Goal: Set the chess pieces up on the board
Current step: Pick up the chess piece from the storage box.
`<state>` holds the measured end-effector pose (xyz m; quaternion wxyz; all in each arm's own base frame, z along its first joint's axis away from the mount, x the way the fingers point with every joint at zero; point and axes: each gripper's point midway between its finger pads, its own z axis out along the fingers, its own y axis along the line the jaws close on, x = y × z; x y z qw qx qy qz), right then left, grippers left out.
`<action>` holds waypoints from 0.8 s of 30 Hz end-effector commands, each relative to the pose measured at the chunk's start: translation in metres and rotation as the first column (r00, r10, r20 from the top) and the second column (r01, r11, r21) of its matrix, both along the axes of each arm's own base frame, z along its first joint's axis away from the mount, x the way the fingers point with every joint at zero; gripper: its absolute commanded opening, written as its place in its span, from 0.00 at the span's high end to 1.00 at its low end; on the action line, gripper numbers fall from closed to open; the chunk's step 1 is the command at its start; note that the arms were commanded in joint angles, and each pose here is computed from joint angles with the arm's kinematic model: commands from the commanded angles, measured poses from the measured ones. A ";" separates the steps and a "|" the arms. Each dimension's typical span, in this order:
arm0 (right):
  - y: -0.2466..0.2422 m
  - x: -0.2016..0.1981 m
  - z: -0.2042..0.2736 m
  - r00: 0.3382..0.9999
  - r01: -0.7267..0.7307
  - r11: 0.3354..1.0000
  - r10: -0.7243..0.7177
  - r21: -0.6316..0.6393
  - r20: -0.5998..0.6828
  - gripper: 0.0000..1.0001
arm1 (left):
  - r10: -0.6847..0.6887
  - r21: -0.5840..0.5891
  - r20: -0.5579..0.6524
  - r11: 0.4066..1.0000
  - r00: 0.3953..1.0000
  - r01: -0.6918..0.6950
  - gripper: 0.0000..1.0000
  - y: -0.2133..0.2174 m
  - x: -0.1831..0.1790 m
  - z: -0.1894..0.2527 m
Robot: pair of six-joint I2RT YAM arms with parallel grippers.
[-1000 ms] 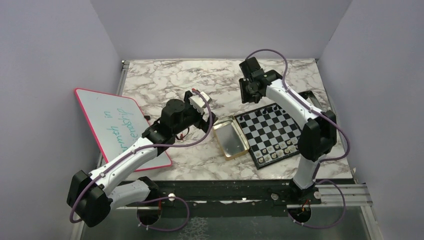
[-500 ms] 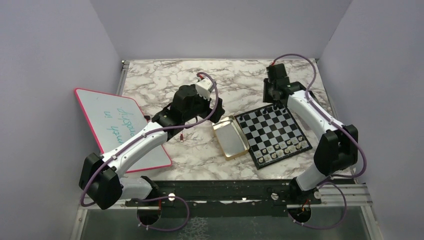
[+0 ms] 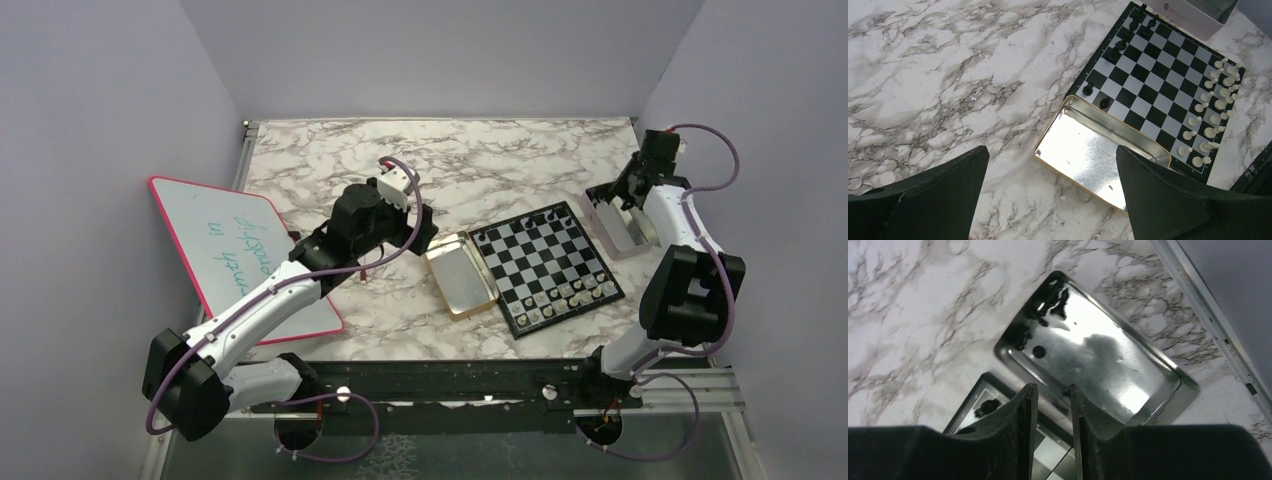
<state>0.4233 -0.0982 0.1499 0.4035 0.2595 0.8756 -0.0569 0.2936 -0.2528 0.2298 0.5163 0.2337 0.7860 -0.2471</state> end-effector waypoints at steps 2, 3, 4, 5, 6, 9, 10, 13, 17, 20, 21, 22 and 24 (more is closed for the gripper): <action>-0.040 0.010 -0.012 0.994 0.085 0.995 -0.089 0.060 0.070 0.65 | 0.038 -0.015 0.065 0.999 0.997 -0.038 0.03 0.012 -0.001 0.014; -0.047 0.011 -0.016 0.992 0.096 0.993 -0.102 0.070 0.074 0.65 | 0.038 -0.014 0.071 0.999 0.997 -0.037 0.04 0.012 -0.001 0.016; -0.051 0.012 -0.021 0.991 0.101 0.991 -0.108 0.091 0.073 0.65 | 0.037 -0.015 0.079 0.999 0.996 -0.036 0.04 0.013 -0.001 0.018; -0.055 0.015 -0.024 0.991 0.101 0.989 -0.110 0.111 0.080 0.65 | 0.037 -0.016 0.084 0.999 0.996 -0.035 0.04 0.013 -0.001 0.020; -0.056 0.020 -0.027 0.990 0.096 0.987 -0.108 0.130 0.091 0.65 | 0.037 -0.015 0.087 0.999 0.996 -0.035 0.04 0.013 -0.002 0.020; -0.053 0.033 -0.034 0.988 0.070 0.983 -0.092 0.171 0.122 0.65 | 0.034 -0.010 0.089 0.999 0.995 -0.033 0.05 0.014 -0.003 0.019; -0.050 0.037 -0.038 0.988 0.062 0.980 -0.087 0.190 0.129 0.65 | 0.032 -0.009 0.093 0.999 0.995 -0.032 0.06 0.014 -0.003 0.020; -0.042 0.047 -0.053 0.987 0.055 0.962 -0.093 0.267 0.131 0.64 | 0.026 0.000 0.099 1.000 0.995 -0.026 0.06 0.014 -0.004 0.020; -0.038 0.053 -0.075 0.991 0.045 0.953 -0.081 0.300 0.109 0.64 | 0.017 0.014 0.104 1.000 0.994 -0.019 0.06 0.013 -0.005 0.018; -0.042 0.056 -0.085 0.992 0.043 0.958 -0.074 0.284 0.098 0.63 | 0.033 0.029 0.106 0.999 0.994 -0.036 0.06 0.014 -0.004 0.015; -0.043 0.056 -0.087 0.993 0.041 0.960 -0.070 0.277 0.094 0.63 | 0.032 0.031 0.104 0.999 0.994 -0.035 0.06 0.014 -0.004 0.014; -0.044 0.057 -0.088 0.993 0.043 0.961 -0.070 0.272 0.091 0.63 | 0.031 0.032 0.103 0.999 0.994 -0.035 0.06 0.014 -0.004 0.013; -0.045 0.058 -0.090 0.993 0.044 0.962 -0.071 0.269 0.090 0.62 | 0.029 0.031 0.101 0.999 0.994 -0.033 0.06 0.013 -0.004 0.013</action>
